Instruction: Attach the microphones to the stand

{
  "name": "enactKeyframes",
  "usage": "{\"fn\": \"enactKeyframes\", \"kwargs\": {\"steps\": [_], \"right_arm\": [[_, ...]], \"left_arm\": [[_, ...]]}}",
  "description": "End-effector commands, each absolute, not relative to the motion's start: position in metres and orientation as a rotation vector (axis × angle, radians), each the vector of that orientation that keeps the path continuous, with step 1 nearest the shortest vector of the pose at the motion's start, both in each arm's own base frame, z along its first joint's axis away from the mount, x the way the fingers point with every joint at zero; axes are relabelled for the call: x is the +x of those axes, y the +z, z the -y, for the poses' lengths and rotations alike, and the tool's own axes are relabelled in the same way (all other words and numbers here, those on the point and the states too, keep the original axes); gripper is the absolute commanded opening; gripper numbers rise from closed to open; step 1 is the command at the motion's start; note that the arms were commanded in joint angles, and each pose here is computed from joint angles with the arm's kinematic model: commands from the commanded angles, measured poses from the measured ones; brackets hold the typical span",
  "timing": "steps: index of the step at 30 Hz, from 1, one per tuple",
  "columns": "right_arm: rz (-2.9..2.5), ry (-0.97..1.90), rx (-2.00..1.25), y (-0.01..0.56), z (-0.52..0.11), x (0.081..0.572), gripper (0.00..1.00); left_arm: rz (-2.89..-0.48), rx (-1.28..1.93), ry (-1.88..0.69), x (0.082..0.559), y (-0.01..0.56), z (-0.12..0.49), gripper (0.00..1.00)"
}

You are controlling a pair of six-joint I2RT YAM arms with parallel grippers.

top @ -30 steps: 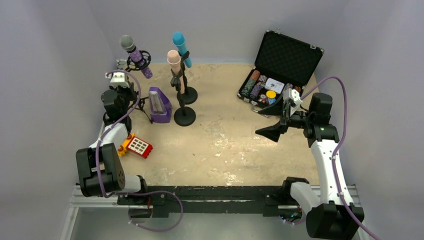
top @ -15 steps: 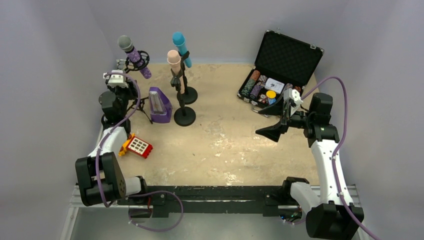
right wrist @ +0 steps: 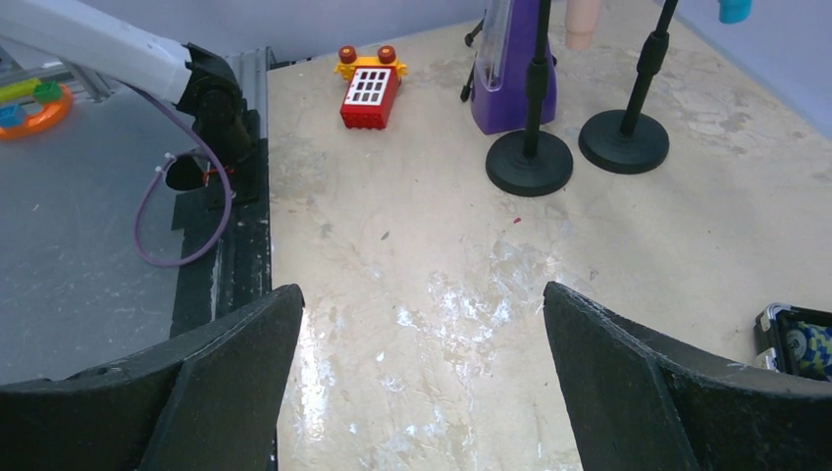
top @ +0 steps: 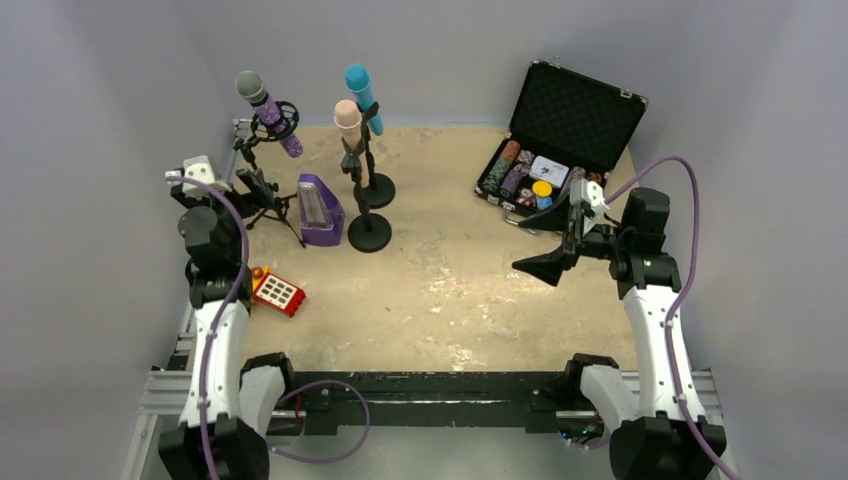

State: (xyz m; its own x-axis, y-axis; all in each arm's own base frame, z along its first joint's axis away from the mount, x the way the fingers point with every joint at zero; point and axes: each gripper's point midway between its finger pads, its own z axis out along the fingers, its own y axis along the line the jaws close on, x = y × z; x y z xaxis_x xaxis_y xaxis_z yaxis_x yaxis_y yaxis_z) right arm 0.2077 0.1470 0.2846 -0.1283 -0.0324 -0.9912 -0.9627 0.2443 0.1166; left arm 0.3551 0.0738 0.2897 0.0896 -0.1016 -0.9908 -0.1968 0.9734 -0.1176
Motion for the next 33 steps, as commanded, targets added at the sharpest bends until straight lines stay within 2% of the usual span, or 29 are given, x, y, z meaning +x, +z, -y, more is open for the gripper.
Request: {"fn": "enactKeyframes", "kwargs": {"steps": [1,7,12,26,33], "right_arm": [[-1.403,1.038,-1.020,0.292,-0.145,0.204,0.97],[-1.429,0.973,-0.990,0.295,-0.136,0.210,0.97],[-1.442,0.908,-0.954,0.298,-0.126,0.214,0.97],[-1.464,0.857,-0.900,0.297,-0.117,0.219,0.97],[-1.490,0.850,-0.877,0.292,-0.113,0.226,0.97]], "left_arm": [[-1.591,-0.412,-0.111,0.312,0.296,-0.052,0.95],[-1.773,-0.238,-0.509,0.264,0.293,0.029,0.99],[-1.783,-0.083,-0.775,0.234,0.298,0.077,0.99],[-1.853,0.376,-1.049,0.153,0.265,0.175,0.99],[-1.885,0.539,-1.137,0.139,0.240,0.216,0.99]]}}
